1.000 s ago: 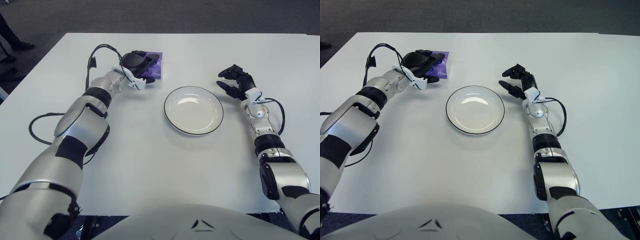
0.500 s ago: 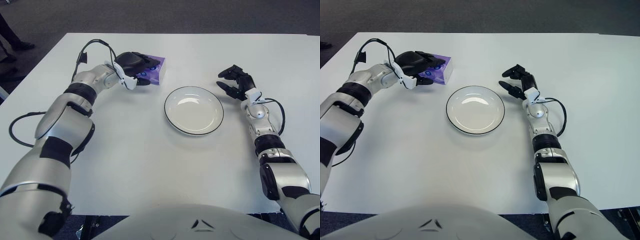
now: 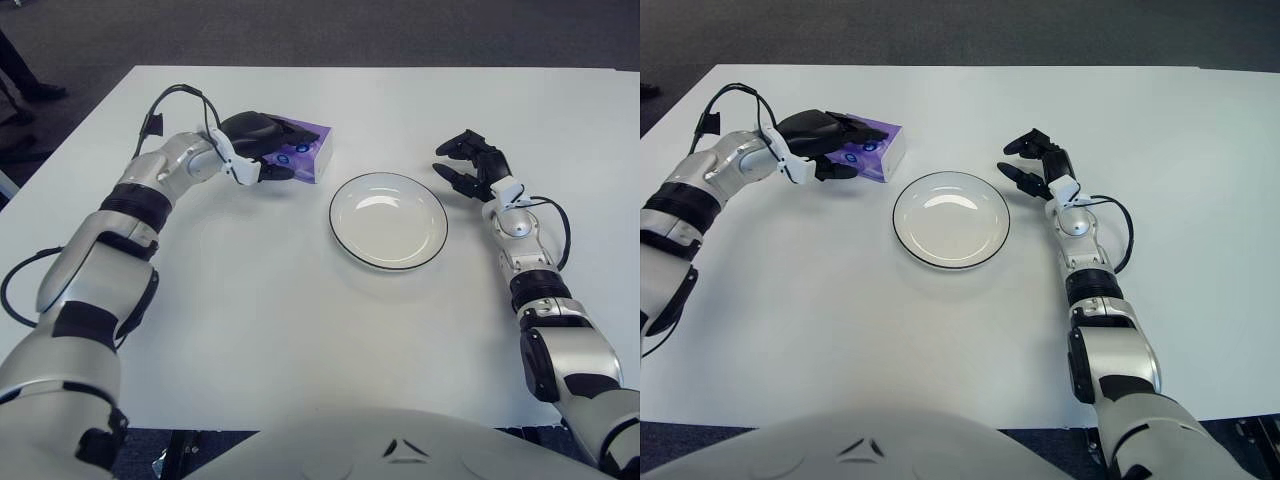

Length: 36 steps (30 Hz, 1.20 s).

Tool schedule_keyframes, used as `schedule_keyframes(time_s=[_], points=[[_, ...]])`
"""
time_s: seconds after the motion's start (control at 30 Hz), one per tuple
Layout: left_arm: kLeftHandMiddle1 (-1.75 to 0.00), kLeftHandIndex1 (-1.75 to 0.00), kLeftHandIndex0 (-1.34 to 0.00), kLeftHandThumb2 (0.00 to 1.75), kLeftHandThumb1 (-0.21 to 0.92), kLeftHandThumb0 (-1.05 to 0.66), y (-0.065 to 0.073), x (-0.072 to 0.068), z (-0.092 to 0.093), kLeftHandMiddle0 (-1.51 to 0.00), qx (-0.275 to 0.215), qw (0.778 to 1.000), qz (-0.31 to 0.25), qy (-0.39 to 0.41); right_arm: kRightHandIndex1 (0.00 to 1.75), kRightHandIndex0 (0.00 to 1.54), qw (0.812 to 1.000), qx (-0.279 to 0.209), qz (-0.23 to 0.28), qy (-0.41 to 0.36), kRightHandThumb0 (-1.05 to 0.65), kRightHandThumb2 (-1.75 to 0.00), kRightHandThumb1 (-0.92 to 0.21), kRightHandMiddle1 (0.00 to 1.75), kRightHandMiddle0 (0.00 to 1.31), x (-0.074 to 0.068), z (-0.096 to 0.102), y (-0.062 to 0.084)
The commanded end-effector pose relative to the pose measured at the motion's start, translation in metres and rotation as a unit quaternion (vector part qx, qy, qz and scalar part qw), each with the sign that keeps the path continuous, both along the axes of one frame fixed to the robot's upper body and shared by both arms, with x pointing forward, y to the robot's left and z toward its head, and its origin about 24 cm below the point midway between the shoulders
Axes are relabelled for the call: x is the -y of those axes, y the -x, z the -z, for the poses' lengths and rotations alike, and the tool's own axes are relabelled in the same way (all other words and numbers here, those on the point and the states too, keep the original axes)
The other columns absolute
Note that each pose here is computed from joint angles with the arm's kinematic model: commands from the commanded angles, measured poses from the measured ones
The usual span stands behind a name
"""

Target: Put the tissue paper into the plate.

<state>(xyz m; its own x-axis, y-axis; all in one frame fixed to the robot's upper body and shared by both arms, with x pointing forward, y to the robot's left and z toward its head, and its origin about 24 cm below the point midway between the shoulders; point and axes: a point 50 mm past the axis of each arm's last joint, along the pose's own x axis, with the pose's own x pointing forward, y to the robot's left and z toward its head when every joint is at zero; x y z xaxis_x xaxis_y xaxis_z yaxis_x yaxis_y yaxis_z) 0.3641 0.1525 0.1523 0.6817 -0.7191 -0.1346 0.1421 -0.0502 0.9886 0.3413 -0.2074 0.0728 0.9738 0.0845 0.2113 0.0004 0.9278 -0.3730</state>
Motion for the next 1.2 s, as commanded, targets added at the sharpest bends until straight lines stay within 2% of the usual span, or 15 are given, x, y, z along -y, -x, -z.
schedule_keyframes(time_s=[0.0,0.17,0.3,0.43,0.57,0.93,1.17], points=[[-0.01,-0.04,-0.45,0.85,0.92,-0.97,0.007,-0.004,0.005,-0.66,-0.005,1.0,-0.006,-0.006,1.31,0.66,0.993,-0.114,0.009,-0.016,-0.01,-0.17,-0.92,1.24,0.45,-0.001,0.069,0.039],[-0.01,-0.04,-0.45,0.85,0.92,-0.98,0.006,0.005,-0.003,-0.65,0.08,0.997,0.002,0.015,1.31,0.66,0.993,-0.114,0.01,-0.016,-0.01,-0.17,-0.92,1.24,0.45,-0.002,0.069,0.039],[0.0,-0.03,-0.43,0.84,0.92,-0.98,0.003,0.007,-0.003,-0.51,0.146,0.989,-0.011,0.028,1.31,0.66,0.993,-0.115,0.01,-0.016,-0.01,-0.17,-0.92,1.24,0.45,-0.002,0.07,0.04],[0.0,-0.01,-0.4,0.84,0.92,-0.98,-0.001,0.01,0.001,-0.4,0.191,0.98,-0.026,0.052,1.31,0.66,0.993,-0.115,0.01,-0.016,-0.01,-0.17,-0.92,1.24,0.45,-0.002,0.07,0.04],[0.0,0.0,-0.35,0.82,0.92,-0.98,-0.005,0.011,0.01,-0.31,0.254,0.961,-0.04,0.104,1.31,0.66,0.993,-0.116,0.011,-0.015,-0.01,-0.17,-0.92,1.24,0.45,-0.002,0.07,0.039],[0.0,0.0,-0.24,0.63,0.92,-1.04,-0.01,0.01,0.017,-0.12,0.303,0.945,-0.053,0.106,1.31,0.66,0.993,-0.119,0.012,-0.015,-0.01,-0.17,-0.92,1.24,0.45,-0.003,0.069,0.038],[0.0,0.0,-0.18,0.58,0.92,-1.05,-0.013,0.012,0.024,-0.01,0.293,0.949,-0.063,0.097,1.32,0.66,0.993,-0.12,0.013,-0.014,-0.01,-0.17,-0.92,1.24,0.45,-0.003,0.069,0.038]])
